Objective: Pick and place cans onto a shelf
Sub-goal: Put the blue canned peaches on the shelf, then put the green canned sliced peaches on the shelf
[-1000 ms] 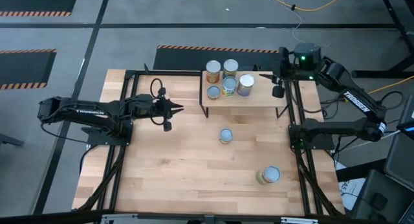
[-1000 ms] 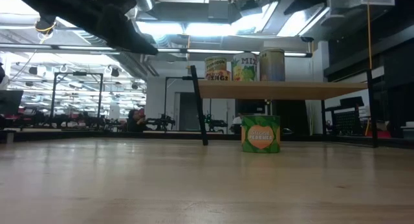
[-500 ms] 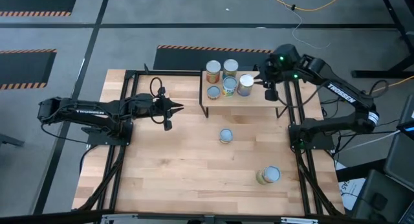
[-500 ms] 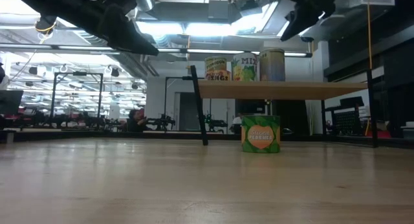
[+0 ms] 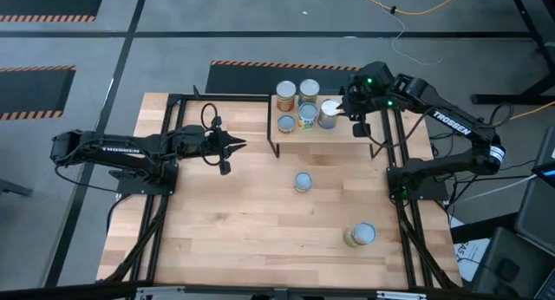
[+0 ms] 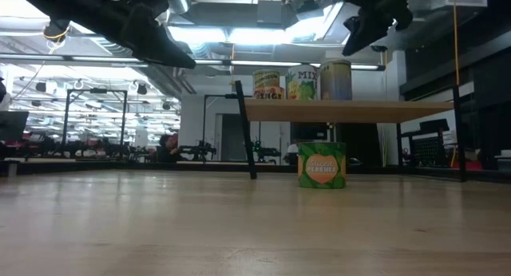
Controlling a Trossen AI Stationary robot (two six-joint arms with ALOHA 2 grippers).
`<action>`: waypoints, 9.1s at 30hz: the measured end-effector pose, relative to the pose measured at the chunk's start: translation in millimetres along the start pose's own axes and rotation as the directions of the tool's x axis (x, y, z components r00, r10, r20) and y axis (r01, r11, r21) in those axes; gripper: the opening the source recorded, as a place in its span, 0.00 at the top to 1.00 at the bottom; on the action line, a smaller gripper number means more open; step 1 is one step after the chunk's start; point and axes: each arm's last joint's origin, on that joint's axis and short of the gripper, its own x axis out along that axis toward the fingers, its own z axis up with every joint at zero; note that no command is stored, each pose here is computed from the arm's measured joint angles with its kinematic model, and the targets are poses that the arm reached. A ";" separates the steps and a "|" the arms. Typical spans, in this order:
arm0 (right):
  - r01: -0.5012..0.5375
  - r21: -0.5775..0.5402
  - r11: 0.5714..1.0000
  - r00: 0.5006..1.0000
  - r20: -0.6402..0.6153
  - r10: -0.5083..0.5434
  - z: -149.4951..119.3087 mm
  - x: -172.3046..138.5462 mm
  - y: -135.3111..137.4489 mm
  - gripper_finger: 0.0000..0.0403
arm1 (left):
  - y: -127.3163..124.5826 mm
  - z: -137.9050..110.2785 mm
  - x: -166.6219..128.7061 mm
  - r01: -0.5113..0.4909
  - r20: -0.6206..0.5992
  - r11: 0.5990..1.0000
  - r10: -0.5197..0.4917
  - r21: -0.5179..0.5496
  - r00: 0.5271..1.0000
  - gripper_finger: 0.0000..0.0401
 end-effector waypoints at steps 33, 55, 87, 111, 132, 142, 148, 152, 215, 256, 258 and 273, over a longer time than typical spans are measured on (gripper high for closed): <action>-0.041 -0.039 0.998 0.998 -0.052 0.039 0.2 26.3 -7.5 0.87 | 0.0 -0.1 0.0 0.000 -0.001 1.000 0.000 0.000 1.000 0.89; 0.208 0.120 0.971 0.976 -0.098 -0.197 2.1 25.5 -22.4 0.96 | 0.0 -0.1 0.0 0.000 -0.001 1.000 0.000 0.001 1.000 0.89; 0.199 0.426 0.883 0.980 -0.087 -0.179 -6.2 36.6 -38.0 0.96 | -0.2 -0.1 0.0 0.001 -0.001 1.000 -0.001 0.001 1.000 0.89; 0.202 0.423 0.883 0.979 -0.090 -0.181 -6.2 36.6 -38.0 0.82 | -0.2 -0.1 0.0 0.001 -0.001 1.000 -0.001 0.001 1.000 0.89; 0.050 0.377 0.925 0.977 0.173 -0.124 8.3 -13.8 -13.7 0.82 | -0.1 -0.1 0.0 0.001 -0.001 1.000 -0.001 0.001 1.000 0.89; -0.398 0.117 0.910 0.859 0.397 0.324 43.7 -10.8 37.3 0.82 | -0.1 -0.1 0.1 0.001 -0.001 1.000 -0.001 0.001 1.000 0.89; -0.473 0.094 0.876 0.836 0.362 0.412 59.5 -8.0 68.2 0.82 | -0.1 -0.1 0.1 0.001 -0.001 1.000 -0.001 0.001 1.000 0.89; -0.494 0.165 0.854 0.842 0.334 0.423 67.0 -4.5 82.5 0.82 | -0.1 -0.1 0.1 0.000 -0.001 1.000 0.000 0.001 1.000 0.89; -0.282 0.333 0.900 0.865 -0.317 0.388 73.8 182.6 185.9 0.82 | -3.8 0.1 -0.2 0.125 0.009 0.992 -0.125 -0.003 0.992 0.89; -0.300 0.294 0.907 0.843 -0.363 0.397 64.7 190.7 195.5 0.99 | -3.8 0.0 -0.2 0.125 0.008 0.992 -0.125 -0.003 0.992 0.89; -0.308 0.287 0.907 0.850 -0.346 0.398 72.1 183.9 194.5 0.99 | -3.9 0.0 -0.2 0.125 0.007 0.992 -0.125 -0.003 0.992 0.89; -0.365 0.195 0.911 0.875 -0.264 0.407 133.8 70.4 167.1 1.00 | -4.2 -0.7 -0.3 0.133 0.000 0.991 -0.133 0.004 0.991 0.89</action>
